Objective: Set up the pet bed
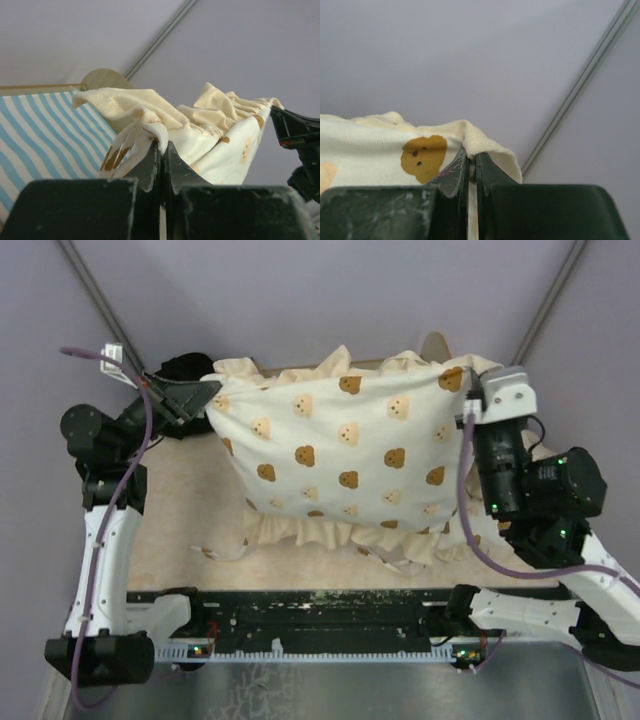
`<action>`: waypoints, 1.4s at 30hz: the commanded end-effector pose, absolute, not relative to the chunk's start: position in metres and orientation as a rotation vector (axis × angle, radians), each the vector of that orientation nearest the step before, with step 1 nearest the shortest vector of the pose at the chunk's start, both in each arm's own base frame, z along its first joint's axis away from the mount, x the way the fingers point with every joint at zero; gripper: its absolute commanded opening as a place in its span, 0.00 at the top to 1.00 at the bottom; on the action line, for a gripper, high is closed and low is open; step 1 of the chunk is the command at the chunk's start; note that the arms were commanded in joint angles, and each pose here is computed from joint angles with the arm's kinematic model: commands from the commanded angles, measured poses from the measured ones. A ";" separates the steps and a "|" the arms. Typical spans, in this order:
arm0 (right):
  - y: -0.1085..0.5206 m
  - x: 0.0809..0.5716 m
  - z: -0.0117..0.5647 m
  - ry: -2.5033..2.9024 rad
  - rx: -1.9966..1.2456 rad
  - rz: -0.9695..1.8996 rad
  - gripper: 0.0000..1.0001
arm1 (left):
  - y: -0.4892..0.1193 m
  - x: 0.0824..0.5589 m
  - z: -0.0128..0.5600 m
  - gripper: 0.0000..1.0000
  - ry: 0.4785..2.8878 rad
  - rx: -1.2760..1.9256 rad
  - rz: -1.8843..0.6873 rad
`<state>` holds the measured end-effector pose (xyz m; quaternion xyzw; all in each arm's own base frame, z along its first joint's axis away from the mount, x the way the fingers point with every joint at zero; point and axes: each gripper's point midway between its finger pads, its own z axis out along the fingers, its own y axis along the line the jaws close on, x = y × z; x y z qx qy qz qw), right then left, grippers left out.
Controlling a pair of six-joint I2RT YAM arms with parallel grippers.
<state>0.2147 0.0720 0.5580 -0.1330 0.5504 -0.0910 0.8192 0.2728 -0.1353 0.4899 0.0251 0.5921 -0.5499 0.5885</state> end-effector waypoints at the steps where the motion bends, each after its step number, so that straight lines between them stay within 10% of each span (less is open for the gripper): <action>1: 0.056 0.219 0.584 1.102 -0.212 -0.376 1.00 | -0.137 0.312 0.478 1.00 1.357 0.032 -1.190; 42: 0.074 0.642 0.442 1.219 -0.505 -0.601 1.00 | -0.151 0.649 0.314 1.00 1.548 -0.105 -0.769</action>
